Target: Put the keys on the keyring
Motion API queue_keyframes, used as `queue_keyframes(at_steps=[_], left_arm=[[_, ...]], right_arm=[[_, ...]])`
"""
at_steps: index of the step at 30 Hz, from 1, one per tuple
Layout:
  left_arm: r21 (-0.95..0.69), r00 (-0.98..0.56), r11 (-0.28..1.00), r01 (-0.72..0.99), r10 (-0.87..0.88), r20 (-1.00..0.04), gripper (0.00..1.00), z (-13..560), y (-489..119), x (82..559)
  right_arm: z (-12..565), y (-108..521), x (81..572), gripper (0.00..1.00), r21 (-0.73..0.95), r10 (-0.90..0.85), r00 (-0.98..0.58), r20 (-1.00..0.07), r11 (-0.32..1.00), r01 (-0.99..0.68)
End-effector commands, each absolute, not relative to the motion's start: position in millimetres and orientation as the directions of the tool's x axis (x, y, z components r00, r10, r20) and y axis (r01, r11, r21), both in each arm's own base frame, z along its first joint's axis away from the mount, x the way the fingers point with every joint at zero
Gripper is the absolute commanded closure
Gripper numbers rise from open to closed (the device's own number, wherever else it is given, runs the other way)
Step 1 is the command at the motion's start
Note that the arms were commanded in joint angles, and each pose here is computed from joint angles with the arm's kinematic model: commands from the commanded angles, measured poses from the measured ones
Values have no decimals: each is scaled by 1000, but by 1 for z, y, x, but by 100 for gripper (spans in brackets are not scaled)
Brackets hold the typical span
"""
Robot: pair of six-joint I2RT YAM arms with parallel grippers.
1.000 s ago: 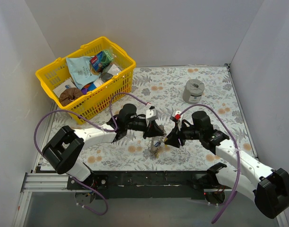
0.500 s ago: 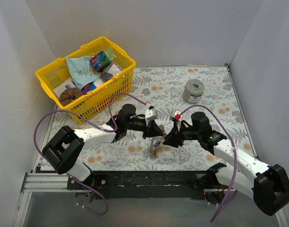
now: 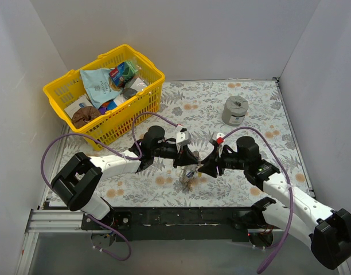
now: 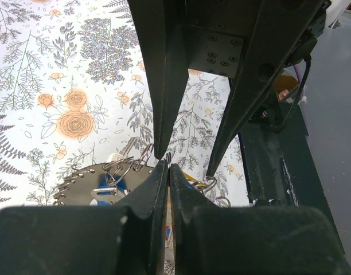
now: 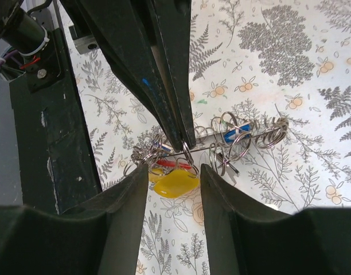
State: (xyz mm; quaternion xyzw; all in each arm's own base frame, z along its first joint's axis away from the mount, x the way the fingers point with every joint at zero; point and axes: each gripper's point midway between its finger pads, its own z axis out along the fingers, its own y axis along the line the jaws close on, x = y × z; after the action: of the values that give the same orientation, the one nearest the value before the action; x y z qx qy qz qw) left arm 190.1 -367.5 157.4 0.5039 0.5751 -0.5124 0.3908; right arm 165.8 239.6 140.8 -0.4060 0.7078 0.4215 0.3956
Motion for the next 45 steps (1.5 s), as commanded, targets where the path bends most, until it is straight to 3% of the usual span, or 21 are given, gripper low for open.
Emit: queue_keyframes(at_steps=[1,10,30,45], left_arm=[[-143,-134,-60,988,131,-982,100,181,-366,188],[-142,-133,-66,988,123,-983,100,185,-368,188],[-171,-160,-94,981,113,-981,100,188,-370,184],[-185,-174,-50,982,162,-971,100,177,-368,190]], right_arm=[[156,242,175,51,224,-192,-297,-935,328,-918],[132,246,170,61,278,-222,-348,-911,293,-915],[129,257,169,63,335,-187,-383,-905,241,-911],[135,260,176,58,315,-196,-371,-908,265,-911]])
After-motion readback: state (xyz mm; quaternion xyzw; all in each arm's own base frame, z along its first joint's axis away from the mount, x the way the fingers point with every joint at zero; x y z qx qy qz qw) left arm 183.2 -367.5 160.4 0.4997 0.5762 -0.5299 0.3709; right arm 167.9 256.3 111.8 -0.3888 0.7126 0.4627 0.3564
